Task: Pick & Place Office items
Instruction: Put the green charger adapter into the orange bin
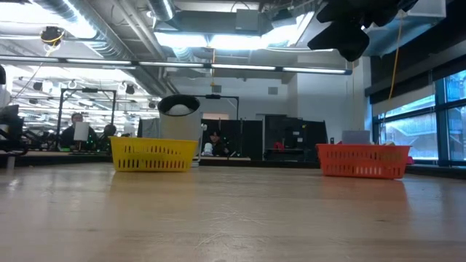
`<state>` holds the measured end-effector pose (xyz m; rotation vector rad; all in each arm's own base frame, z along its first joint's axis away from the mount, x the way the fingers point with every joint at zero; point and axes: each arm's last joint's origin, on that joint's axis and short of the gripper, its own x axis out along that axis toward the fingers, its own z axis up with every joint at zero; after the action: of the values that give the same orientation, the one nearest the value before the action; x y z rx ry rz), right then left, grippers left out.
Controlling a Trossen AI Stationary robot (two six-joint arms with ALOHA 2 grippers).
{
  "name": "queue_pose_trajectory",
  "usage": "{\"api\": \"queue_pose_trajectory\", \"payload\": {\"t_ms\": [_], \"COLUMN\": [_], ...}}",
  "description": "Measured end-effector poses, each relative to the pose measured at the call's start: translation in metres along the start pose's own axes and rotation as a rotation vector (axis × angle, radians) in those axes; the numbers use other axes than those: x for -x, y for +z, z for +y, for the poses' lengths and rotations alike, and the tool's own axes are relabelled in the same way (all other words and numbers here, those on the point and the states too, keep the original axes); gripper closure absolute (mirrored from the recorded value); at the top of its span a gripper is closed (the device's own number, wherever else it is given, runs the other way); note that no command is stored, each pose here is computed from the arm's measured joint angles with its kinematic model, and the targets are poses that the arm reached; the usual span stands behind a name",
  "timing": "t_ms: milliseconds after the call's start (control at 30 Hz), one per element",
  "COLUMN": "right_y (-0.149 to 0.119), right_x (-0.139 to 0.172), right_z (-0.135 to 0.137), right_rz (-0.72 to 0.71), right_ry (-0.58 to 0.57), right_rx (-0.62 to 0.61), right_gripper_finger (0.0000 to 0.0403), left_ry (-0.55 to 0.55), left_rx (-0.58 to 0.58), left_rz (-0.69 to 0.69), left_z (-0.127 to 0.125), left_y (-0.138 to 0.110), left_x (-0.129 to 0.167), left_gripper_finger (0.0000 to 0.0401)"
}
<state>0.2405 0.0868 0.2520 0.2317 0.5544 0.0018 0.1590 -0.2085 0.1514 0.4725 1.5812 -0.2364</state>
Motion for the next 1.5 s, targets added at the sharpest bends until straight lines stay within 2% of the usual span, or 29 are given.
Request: {"api": "queue_pose_trajectory", "payload": {"t_ms": [167, 267, 467, 633, 1000, 1100, 1233, 1300, 1367, 1500], "right_y": [0.000, 0.001, -0.001, -0.002, -0.001, 0.002, 0.011, 0.011, 0.007, 0.003], "right_x": [0.000, 0.000, 0.001, 0.002, 0.003, -0.001, -0.017, -0.030, -0.043, -0.060], "right_z": [0.000, 0.001, 0.005, 0.009, 0.010, 0.012, 0.019, 0.021, 0.021, 0.022], "right_rz": [-0.004, -0.007, -0.008, -0.024, -0.041, -0.078, -0.201, -0.247, -0.253, -0.233], "right_ry": [0.002, 0.004, 0.023, 0.011, 0.009, 0.023, 0.049, 0.040, -0.002, -0.166], "right_rx": [-0.001, -0.001, 0.007, 0.015, 0.019, 0.049, 0.163, 0.224, 0.300, 0.433], "right_gripper_finger": [0.0165, 0.0165, 0.0165, 0.0165, 0.0165, 0.0165, 0.0165, 0.0165, 0.0165, 0.0165], "left_ry": [-0.020, -0.035, -0.035, -0.041, -0.071, -0.069, -0.037, 0.000, 0.037, 0.087], "left_rx": [0.001, 0.018, 0.002, 0.002, 0.182, 0.225, 0.337, 0.440, 0.555, 0.754], "left_rz": [0.004, 0.028, 0.045, 0.046, -0.048, -0.136, -0.372, -0.495, -0.609, -0.830], "left_z": [0.000, 0.001, 0.002, 0.003, 0.026, 0.033, 0.048, 0.061, 0.078, 0.113], "left_y": [-0.001, -0.006, -0.008, -0.008, 0.002, 0.007, 0.025, 0.034, 0.040, 0.044], "left_x": [-0.004, -0.008, -0.012, -0.011, 0.008, 0.017, 0.028, 0.035, 0.044, 0.068], "left_gripper_finger": [0.0248, 0.0263, 0.0256, 0.0271, 0.0275, 0.0276, 0.0275, 0.0275, 0.0275, 0.0275]}}
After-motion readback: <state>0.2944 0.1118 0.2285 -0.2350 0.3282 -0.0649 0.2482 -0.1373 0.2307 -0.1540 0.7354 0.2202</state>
